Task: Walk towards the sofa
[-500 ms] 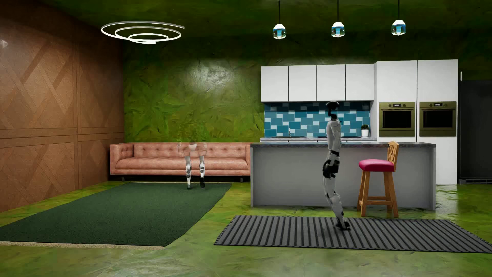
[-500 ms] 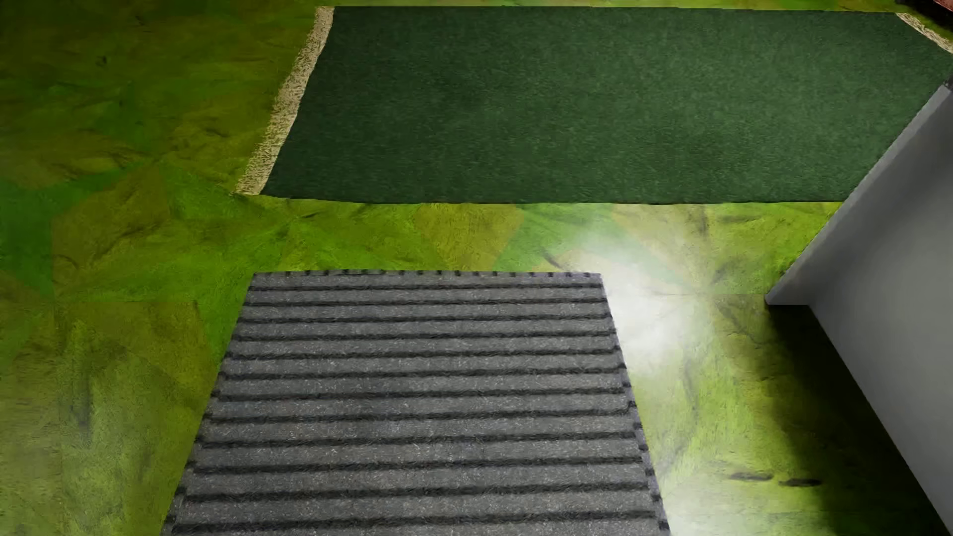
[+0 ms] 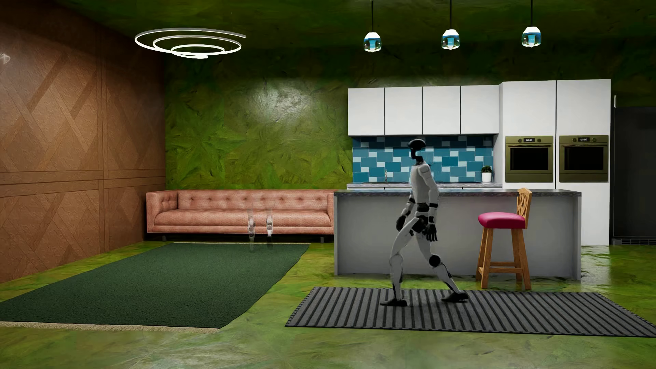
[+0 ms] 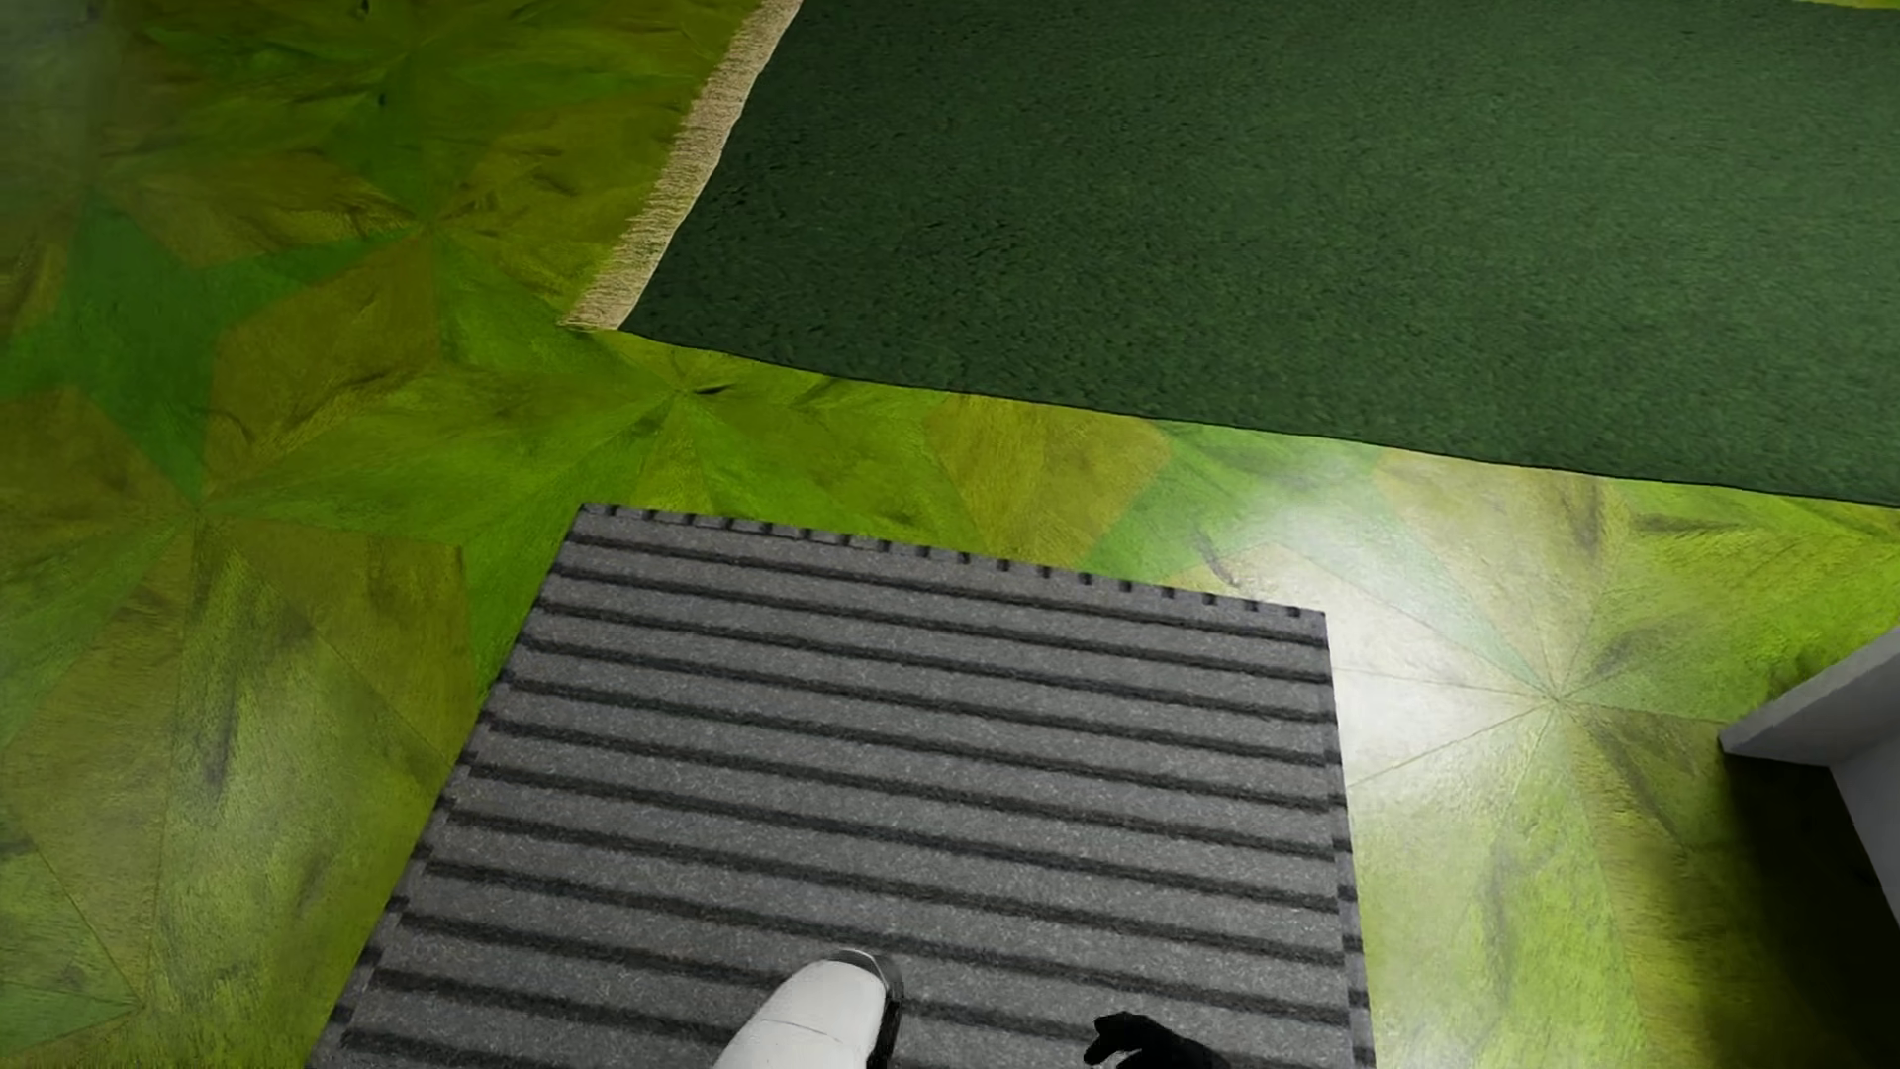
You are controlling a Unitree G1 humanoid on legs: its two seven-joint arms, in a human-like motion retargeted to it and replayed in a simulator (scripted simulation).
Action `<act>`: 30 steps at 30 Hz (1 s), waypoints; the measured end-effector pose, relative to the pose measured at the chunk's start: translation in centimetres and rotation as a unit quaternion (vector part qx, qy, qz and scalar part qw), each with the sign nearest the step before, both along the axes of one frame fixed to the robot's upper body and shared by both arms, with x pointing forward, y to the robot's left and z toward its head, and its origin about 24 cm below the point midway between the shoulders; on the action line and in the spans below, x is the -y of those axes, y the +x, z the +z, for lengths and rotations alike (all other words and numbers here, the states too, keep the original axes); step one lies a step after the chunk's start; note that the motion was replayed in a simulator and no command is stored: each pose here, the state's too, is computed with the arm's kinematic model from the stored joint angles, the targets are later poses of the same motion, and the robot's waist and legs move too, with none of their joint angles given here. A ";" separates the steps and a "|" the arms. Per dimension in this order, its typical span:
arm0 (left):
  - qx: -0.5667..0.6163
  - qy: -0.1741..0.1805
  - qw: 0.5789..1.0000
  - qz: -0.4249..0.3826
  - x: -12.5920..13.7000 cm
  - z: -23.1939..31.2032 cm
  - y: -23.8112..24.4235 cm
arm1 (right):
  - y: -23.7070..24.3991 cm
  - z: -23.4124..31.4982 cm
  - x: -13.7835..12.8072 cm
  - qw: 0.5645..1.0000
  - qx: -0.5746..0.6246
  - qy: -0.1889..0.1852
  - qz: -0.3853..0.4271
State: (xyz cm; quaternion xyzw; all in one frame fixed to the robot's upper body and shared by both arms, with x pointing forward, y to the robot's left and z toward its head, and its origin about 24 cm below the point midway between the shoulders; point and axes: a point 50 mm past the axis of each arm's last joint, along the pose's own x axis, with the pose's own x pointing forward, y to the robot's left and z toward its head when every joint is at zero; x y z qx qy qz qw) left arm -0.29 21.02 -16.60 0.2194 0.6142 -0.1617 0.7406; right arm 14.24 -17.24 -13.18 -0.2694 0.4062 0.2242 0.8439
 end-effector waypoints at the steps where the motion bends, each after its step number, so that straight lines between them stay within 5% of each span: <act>1: -0.004 0.001 1.000 0.001 0.0 0.0 -0.3 | 0.1 0.1 0.1 1.000 0.001 -0.002 0.004; 7: 0.005 0.008 1.000 0.006 -0.5 0.0 0.6 | -6.8 -2.4 0.0 0.994 -0.103 -0.015 0.011; 13: 0.146 -0.037 0.989 -0.001 1.3 1.8 8.5 | -12.4 -3.0 1.7 0.984 -0.177 -0.038 -0.003; 18: 0.223 -0.032 0.974 -0.002 0.5 3.7 13.4 | -15.6 -3.1 2.2 0.975 -0.219 -0.048 -0.002; 23: 0.123 -0.029 0.991 0.037 1.0 1.1 7.3 | -16.4 -3.3 2.3 0.970 -0.236 -0.055 -0.004; 30: 0.015 -0.001 1.000 0.026 -0.4 0.4 -0.3 | -5.3 -1.6 1.5 0.996 -0.078 -0.035 0.032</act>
